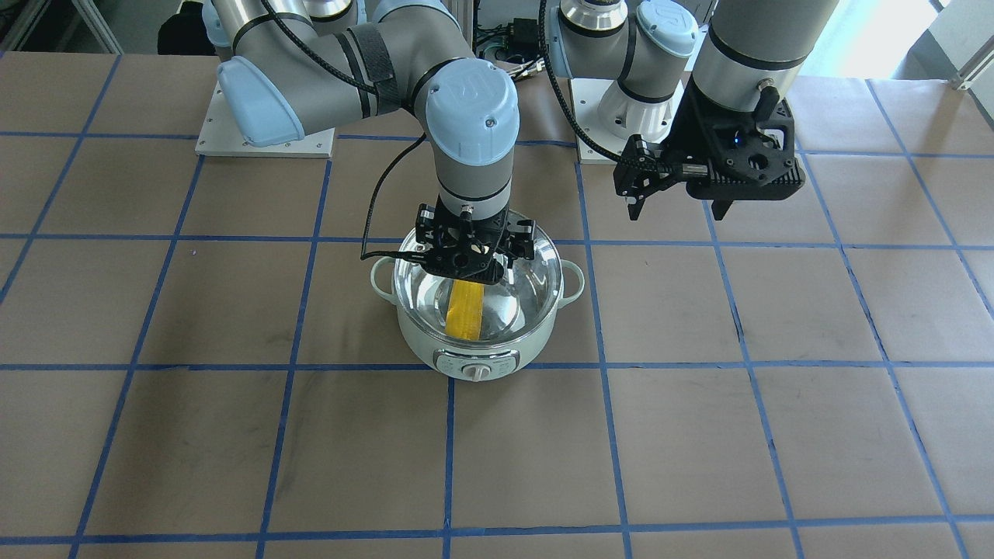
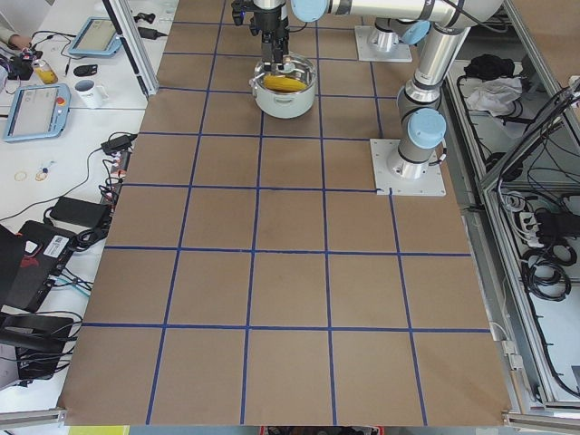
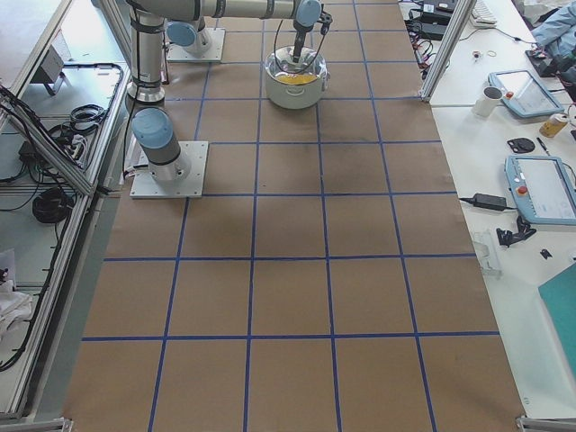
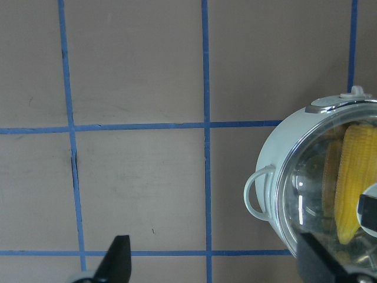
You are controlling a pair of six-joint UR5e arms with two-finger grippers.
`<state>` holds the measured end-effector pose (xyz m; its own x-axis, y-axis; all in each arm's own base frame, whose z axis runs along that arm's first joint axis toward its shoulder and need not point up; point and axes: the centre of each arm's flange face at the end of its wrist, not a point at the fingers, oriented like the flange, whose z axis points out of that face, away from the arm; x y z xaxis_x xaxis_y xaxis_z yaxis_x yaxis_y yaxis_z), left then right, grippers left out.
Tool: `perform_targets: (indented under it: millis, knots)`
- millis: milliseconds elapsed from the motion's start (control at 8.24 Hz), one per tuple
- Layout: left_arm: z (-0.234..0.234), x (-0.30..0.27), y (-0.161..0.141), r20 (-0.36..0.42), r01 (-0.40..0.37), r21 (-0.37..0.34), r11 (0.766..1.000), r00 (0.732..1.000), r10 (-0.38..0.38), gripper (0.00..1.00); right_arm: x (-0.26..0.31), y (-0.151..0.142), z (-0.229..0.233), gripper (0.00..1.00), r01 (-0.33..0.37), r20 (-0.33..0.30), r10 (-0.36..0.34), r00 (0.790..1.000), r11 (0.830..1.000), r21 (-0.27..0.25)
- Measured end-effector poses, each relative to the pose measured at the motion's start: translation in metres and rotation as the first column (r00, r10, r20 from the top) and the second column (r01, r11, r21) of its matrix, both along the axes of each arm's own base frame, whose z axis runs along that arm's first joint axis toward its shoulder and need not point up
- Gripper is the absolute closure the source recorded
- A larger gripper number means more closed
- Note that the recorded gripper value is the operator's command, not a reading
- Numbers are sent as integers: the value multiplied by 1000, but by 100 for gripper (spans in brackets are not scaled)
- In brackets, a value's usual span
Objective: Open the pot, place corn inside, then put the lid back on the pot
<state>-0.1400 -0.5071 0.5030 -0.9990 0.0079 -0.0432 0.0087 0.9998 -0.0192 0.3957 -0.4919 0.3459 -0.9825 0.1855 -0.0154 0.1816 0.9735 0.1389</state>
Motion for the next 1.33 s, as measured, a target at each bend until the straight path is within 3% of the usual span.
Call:
perform_targets:
  millis: [364,485,971,1335]
  knots:
    - [-1,0,-1,-1,0,0,1000,1000,0,0,-20,-1,29,0,-5,4,6,1000,999,-42]
    - [-1,-1,-1,-4,-2,-1,1000,1000,2,0,-45,-3,52,0,11,-1,-11,1000,999,-54]
    - [-2,-1,-3,-10,-17,-3,1000,1000,17,0,-187,7,144,0,-48,7,49,999,997,-58]
    - [2,-1,-2,-10,-135,-20,991,991,134,0,-232,18,167,0,-114,15,115,993,992,-56]
